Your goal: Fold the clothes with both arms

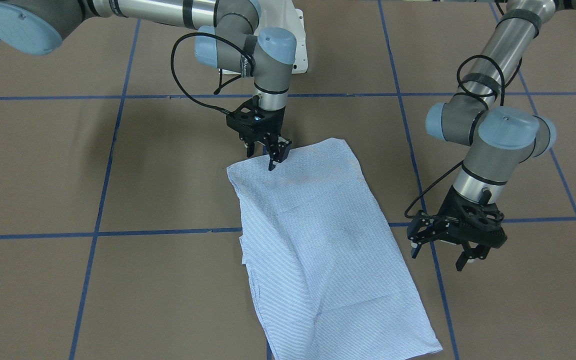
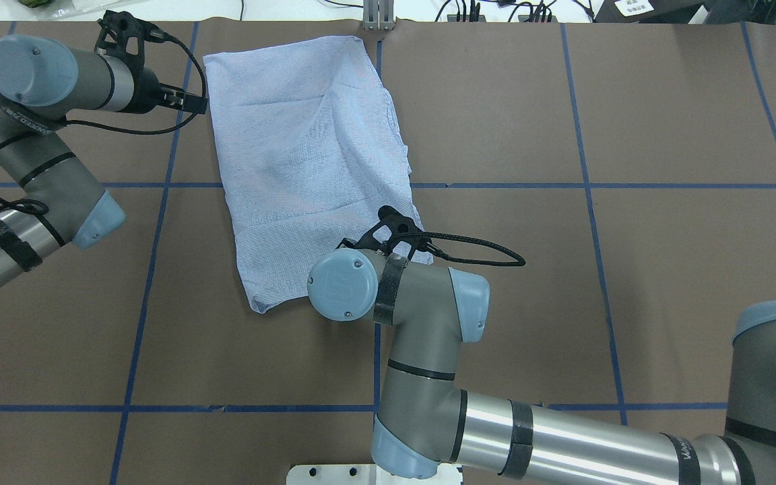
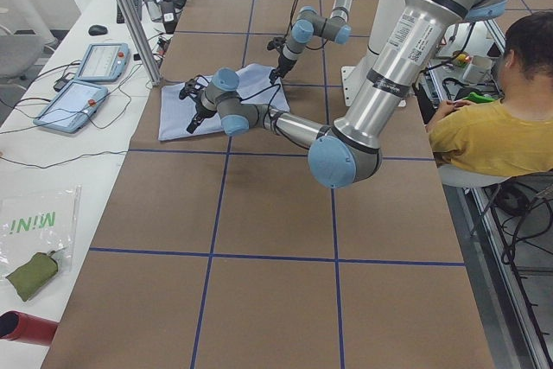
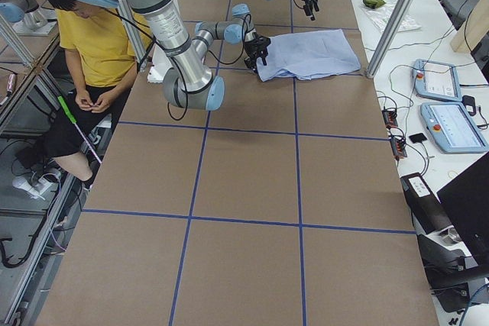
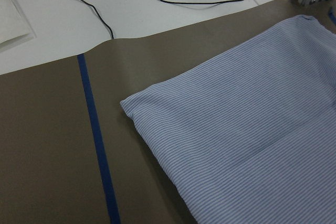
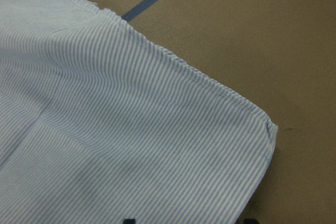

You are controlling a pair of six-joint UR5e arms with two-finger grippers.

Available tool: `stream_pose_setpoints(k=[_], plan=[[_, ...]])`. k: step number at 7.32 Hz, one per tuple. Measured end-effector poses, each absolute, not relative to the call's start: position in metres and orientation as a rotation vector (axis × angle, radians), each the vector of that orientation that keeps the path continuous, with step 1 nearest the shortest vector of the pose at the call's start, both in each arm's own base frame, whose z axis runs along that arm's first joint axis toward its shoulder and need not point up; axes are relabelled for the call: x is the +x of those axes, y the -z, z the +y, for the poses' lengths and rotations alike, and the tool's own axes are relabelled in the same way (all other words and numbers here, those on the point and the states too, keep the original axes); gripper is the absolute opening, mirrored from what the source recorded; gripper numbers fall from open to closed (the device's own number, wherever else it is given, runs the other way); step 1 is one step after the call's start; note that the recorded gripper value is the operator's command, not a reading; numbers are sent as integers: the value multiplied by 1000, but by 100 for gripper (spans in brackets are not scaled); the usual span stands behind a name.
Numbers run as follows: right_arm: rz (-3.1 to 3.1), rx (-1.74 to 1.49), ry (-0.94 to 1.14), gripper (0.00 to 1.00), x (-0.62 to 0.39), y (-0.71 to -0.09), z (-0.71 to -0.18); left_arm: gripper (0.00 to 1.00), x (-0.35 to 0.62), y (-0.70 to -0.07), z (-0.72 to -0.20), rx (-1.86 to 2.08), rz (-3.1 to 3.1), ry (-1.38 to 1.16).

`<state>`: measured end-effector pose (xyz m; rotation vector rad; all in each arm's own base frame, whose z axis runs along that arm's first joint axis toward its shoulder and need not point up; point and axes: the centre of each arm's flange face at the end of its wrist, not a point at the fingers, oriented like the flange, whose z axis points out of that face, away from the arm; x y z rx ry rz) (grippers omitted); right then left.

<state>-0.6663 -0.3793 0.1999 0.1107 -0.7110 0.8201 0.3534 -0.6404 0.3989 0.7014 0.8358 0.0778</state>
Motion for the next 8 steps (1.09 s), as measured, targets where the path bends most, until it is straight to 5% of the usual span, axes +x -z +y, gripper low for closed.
stream_pose_setpoints(k=[1, 2, 8], plan=[[-708, 116, -818, 33, -668, -201, -379, 100, 353, -399, -640, 701, 836, -78], [-707, 124, -818, 3, -669, -201, -380, 100, 353, -399, -640, 701, 835, -78], [-701, 156, -813, 0, -670, -201, -383, 100, 351, -390, -633, 702, 865, -79]])
